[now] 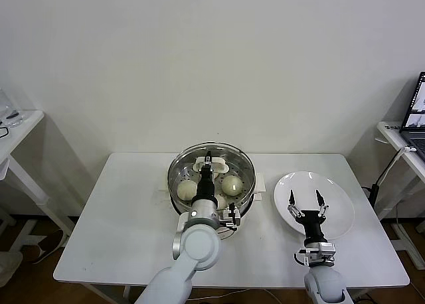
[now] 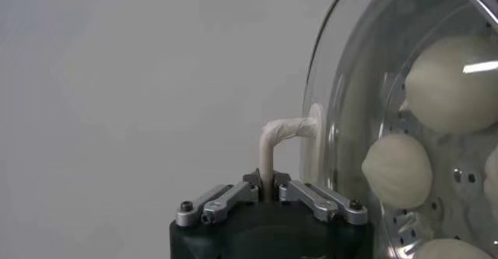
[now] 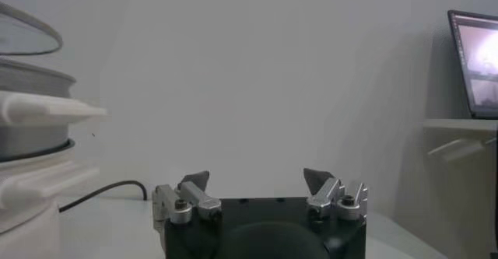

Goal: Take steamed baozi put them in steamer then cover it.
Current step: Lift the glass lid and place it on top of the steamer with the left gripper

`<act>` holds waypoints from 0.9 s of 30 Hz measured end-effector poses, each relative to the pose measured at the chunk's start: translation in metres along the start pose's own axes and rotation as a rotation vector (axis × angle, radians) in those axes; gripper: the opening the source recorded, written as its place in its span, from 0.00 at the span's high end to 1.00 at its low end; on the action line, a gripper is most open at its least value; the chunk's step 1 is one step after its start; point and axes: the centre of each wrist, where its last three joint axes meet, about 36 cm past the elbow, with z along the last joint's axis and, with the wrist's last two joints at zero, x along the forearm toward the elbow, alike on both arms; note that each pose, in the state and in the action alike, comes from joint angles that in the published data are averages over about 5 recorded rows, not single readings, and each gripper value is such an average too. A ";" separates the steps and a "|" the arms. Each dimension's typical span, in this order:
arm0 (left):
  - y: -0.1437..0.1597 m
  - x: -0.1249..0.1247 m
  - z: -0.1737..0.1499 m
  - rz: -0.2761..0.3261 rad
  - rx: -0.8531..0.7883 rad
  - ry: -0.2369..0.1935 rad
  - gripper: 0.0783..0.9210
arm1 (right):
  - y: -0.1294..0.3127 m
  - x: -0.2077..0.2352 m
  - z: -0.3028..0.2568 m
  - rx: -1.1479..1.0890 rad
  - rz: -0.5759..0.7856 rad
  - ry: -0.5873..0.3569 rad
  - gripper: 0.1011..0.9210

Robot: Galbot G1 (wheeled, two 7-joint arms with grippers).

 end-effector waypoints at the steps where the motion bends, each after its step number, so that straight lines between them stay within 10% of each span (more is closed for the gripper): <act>1: -0.001 -0.001 0.000 0.002 -0.003 0.001 0.86 | 0.000 0.000 0.000 0.000 0.000 0.000 0.12; 27: -0.016 -0.011 -0.004 0.017 -0.032 0.028 0.86 | -0.001 -0.001 0.003 0.008 -0.004 0.000 0.12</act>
